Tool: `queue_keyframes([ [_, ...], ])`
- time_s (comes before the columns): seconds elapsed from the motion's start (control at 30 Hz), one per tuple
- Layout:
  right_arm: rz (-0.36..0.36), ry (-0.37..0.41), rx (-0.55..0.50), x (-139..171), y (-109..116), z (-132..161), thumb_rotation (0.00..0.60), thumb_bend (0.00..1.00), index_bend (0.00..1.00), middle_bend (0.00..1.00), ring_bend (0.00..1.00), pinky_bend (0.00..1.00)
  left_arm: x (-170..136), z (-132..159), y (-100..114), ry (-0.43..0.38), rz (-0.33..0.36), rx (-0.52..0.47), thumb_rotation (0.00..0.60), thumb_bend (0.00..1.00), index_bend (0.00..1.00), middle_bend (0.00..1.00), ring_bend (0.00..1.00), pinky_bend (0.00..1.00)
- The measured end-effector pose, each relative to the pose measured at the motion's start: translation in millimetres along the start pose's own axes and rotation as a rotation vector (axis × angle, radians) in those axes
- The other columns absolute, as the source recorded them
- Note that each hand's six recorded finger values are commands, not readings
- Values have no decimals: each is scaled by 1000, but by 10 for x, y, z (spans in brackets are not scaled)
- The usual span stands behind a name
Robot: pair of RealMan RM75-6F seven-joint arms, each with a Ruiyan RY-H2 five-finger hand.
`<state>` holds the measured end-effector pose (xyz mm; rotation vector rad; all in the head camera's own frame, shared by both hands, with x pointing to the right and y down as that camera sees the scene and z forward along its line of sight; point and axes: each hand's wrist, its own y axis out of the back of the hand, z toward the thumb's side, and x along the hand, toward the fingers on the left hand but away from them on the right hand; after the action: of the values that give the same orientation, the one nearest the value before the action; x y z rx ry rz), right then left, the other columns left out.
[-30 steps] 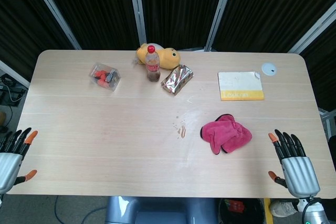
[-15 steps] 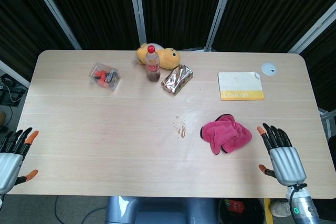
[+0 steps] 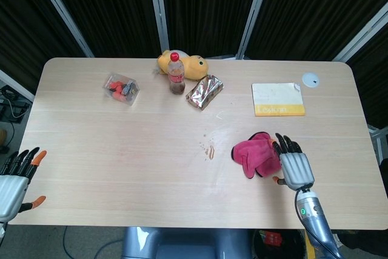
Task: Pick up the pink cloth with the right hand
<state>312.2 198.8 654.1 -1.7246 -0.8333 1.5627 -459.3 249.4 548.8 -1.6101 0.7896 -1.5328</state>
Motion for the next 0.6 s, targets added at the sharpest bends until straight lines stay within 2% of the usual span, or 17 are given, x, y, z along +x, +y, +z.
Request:
queue_keyframes([
  [0.27, 35, -37, 6, -227, -269, 43, 600, 95, 123, 17, 0, 149, -1, -9, -4, 4, -7, -13, 600, 0, 0, 0, 0, 0],
  [0.6, 58, -84, -8, -429, -462, -5, 600, 217, 179, 41, 0, 184, 7, -10, -18, 12, -16, -19, 600, 0, 0, 0, 0, 0],
])
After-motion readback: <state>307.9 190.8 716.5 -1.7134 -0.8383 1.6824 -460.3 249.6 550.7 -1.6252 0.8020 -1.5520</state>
